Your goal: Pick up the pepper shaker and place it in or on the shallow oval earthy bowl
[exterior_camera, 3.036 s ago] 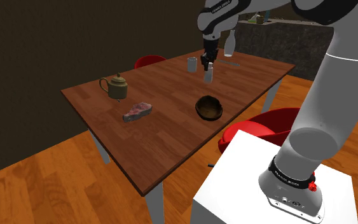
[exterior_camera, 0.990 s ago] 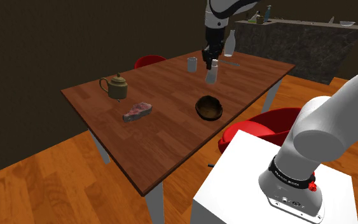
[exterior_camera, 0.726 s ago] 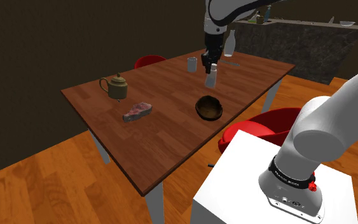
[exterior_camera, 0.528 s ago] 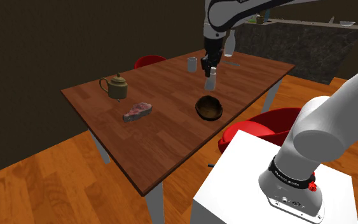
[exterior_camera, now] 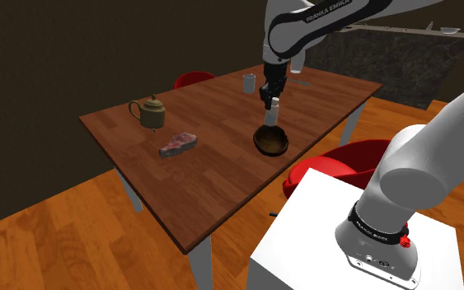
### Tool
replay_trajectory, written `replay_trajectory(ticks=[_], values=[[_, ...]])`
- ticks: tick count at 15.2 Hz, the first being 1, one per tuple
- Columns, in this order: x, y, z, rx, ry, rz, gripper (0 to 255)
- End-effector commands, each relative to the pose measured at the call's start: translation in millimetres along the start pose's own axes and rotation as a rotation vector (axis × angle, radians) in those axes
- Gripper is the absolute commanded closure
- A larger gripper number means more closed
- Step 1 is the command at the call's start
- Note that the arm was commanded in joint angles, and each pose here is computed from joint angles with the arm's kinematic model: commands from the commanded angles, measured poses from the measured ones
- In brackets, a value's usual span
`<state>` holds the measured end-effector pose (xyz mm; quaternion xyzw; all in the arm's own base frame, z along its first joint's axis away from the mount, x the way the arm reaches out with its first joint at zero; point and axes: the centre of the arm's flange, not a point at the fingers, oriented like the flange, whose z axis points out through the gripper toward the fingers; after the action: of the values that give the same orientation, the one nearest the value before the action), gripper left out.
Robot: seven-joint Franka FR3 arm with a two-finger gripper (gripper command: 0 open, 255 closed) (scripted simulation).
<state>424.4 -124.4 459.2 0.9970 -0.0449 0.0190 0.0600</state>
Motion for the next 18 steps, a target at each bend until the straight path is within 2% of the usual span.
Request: replay_trajectory(ticks=[1, 7, 8, 13, 17, 18], values=[[-0.5, -0.6, 2.6, 0.000, 0.001, 0.000, 255], [-0.4, -0.6, 2.6, 0.000, 0.001, 0.000, 255], [-0.4, -0.6, 2.6, 0.000, 0.001, 0.000, 0], [-0.5, -0.6, 2.6, 0.000, 0.001, 0.000, 0], [-0.5, -0.6, -47.4, 0.000, 0.001, 0.000, 0], [-0.5, -0.6, -47.4, 0.000, 0.001, 0.000, 0]])
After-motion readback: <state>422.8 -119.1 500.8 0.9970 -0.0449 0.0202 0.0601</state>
